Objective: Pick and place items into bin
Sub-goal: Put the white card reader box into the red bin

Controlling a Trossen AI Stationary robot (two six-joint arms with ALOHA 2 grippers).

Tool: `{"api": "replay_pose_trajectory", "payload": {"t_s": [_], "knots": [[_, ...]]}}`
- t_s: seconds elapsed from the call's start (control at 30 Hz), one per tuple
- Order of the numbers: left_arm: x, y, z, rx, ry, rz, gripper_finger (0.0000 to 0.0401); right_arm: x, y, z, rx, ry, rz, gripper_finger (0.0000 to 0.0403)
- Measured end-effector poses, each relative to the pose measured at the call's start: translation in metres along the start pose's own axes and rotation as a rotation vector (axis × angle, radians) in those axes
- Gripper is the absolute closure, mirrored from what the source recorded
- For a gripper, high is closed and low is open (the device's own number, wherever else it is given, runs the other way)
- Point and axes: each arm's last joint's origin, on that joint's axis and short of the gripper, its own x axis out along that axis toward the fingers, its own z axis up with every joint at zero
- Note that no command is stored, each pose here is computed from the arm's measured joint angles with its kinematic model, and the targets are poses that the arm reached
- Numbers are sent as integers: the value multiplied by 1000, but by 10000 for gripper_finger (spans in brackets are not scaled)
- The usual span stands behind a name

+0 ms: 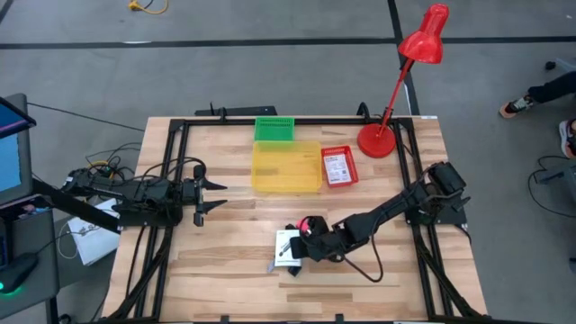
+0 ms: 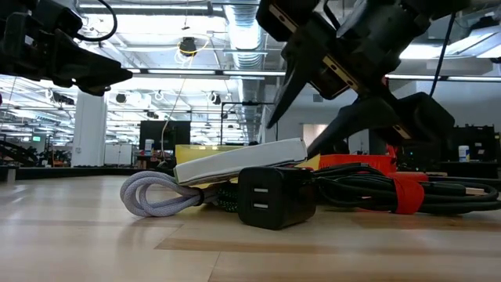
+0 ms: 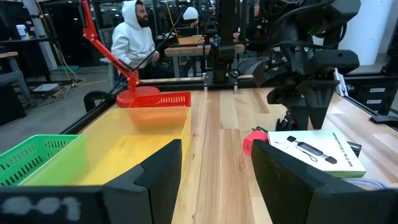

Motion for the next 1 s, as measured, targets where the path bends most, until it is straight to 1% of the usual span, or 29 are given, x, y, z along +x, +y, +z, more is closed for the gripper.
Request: {"api": "replay_pose_trajectory", "payload": {"t_s": [1.0], "knots": [[0, 0, 0, -6, 0, 0, 216, 0, -1, 0, -1, -3, -7, 213]]}}
